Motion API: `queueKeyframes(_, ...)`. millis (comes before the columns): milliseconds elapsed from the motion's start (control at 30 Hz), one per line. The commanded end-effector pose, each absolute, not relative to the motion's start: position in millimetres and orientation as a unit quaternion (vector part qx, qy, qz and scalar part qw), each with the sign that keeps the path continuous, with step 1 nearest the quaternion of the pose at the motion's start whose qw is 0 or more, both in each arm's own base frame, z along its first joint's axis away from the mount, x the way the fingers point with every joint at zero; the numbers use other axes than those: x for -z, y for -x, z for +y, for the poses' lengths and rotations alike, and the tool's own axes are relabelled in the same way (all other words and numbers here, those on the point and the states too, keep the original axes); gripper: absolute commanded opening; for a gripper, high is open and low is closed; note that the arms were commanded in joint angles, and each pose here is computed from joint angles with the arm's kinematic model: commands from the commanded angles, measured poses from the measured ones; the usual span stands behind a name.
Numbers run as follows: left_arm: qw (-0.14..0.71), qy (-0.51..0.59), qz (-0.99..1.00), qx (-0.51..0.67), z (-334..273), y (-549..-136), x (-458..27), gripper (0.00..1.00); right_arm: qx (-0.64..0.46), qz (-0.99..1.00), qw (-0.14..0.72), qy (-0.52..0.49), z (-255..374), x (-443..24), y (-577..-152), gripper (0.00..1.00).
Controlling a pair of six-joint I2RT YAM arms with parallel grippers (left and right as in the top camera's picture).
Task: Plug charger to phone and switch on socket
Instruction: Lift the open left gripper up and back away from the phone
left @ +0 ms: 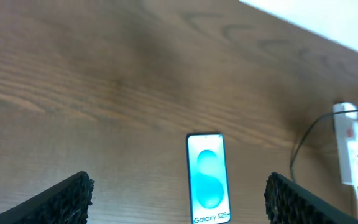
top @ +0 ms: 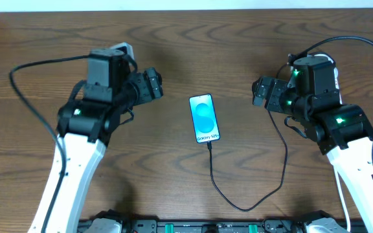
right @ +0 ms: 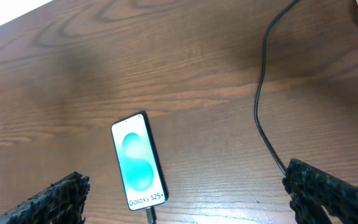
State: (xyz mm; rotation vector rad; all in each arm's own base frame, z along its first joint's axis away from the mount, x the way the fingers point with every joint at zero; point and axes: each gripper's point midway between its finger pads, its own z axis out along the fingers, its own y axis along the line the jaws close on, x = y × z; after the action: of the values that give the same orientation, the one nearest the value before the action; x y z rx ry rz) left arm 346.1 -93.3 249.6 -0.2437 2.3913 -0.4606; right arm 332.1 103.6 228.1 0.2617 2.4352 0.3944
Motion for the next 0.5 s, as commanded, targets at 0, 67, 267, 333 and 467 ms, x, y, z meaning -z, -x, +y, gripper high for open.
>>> queueKeyframes(0,0.359,0.089,0.913,0.172,-88.6,-342.6,-261.7,0.89,-0.139,0.929,0.328,-0.099,97.9,-228.7,-331.6,0.99)
queueKeyframes(67,0.361,0.089,0.912,0.172,-88.5,-341.9,-263.1,0.88,-0.139,0.929,0.328,-0.100,98.1,-228.8,-331.6,0.99)
queueKeyframes(267,0.360,0.089,0.913,0.172,-88.5,-342.2,-262.4,0.88,-0.144,0.923,0.342,-0.099,98.9,-234.1,-337.4,0.99)
queueKeyframes(333,0.360,0.089,0.913,0.172,-88.5,-342.2,-262.4,0.89,-0.142,0.923,0.345,-0.095,98.1,-234.8,-338.4,0.99)
queueKeyframes(467,0.360,0.089,0.913,0.172,-88.4,-342.2,-262.4,0.88,-0.129,0.924,0.353,-0.062,92.3,-239.2,-340.7,0.99)
